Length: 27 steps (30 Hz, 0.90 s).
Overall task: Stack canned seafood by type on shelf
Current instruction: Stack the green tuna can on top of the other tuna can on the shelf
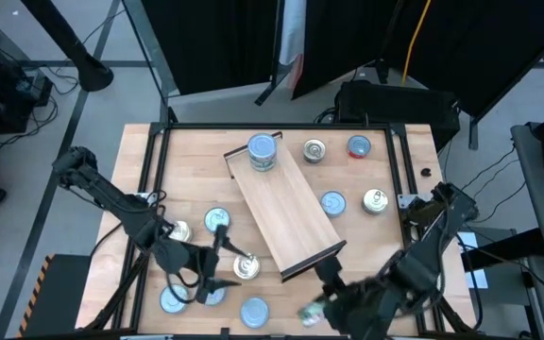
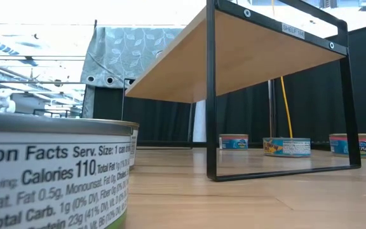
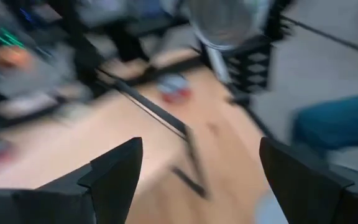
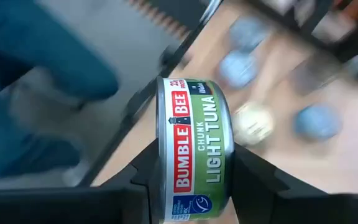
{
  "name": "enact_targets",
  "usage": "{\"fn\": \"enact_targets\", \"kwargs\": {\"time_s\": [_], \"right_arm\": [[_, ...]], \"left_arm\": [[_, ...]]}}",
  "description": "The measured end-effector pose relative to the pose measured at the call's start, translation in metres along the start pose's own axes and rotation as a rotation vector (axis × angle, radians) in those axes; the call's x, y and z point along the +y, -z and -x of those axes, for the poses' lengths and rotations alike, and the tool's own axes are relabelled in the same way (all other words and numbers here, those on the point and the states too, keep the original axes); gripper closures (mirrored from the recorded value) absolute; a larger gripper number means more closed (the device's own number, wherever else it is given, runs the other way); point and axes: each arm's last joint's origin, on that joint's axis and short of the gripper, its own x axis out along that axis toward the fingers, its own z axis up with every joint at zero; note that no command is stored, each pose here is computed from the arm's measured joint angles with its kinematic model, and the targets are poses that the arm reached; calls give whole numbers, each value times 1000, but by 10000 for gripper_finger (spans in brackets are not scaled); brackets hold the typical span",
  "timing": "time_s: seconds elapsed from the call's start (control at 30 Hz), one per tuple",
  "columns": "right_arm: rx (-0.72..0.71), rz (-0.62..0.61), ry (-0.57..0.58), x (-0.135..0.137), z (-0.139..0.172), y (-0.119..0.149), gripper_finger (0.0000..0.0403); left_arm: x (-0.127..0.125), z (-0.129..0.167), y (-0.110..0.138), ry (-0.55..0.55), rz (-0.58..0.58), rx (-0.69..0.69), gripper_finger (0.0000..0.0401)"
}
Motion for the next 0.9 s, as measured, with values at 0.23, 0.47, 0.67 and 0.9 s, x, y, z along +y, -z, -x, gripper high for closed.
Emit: {"fn": "enact_targets", "kwargs": {"time_s": [0.23,0.47,0.67,0.9], "right_arm": [[-250,24,210,-80,57,-37,273],[-460,-190,513,-193,110,-27,273],[-490,-437,683,-283,140,15,273],[-519,-706,389,-363,109,67,273]], "left_arm": [[14,34,-44,-408,-323,-44,79],[26,56,-66,-632,-400,-15,79],[38,58,-60,-829,-282,67,79],[49,48,-43,-893,-208,106,79]]}}
